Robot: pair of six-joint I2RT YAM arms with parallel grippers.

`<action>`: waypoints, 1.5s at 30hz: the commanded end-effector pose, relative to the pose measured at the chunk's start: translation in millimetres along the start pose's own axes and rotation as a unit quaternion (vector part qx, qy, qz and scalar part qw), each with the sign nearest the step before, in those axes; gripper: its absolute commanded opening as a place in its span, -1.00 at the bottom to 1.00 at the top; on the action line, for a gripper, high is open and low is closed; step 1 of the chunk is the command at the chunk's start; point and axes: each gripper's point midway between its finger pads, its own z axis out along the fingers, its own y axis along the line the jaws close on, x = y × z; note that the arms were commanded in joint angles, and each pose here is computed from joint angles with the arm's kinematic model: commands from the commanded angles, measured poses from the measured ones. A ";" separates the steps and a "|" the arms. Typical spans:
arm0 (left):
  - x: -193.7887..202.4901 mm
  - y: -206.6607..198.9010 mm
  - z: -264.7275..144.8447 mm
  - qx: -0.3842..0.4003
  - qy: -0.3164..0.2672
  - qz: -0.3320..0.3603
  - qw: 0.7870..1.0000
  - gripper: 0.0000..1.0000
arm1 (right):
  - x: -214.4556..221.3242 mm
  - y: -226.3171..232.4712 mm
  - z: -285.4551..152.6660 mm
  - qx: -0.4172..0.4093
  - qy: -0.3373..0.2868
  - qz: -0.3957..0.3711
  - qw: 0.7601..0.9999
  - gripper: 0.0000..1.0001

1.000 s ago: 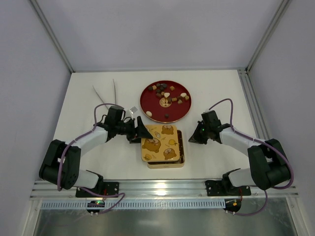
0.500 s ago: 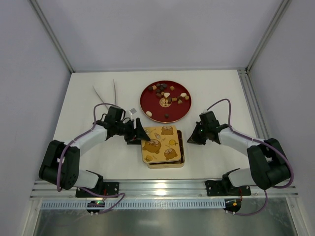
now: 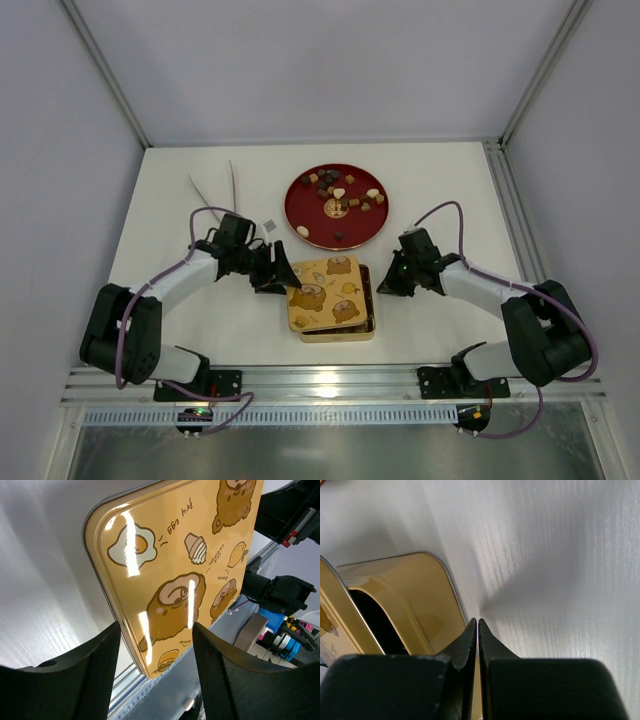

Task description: Pack the chocolate

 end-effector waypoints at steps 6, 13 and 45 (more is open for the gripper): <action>-6.4 -11.2 4.2 0.008 0.000 0.018 1.000 0.15 | -9.3 12.5 -2.6 -0.009 -0.024 -0.009 1.000 -0.92; -7.7 -12.7 12.2 -0.008 0.014 0.034 0.999 0.10 | -8.7 12.8 -1.5 -0.002 -0.027 -0.019 0.999 -0.92; 3.5 -4.3 28.3 -0.153 0.094 0.148 0.973 0.04 | -5.6 26.8 -0.4 0.026 -0.040 -0.091 0.995 -0.92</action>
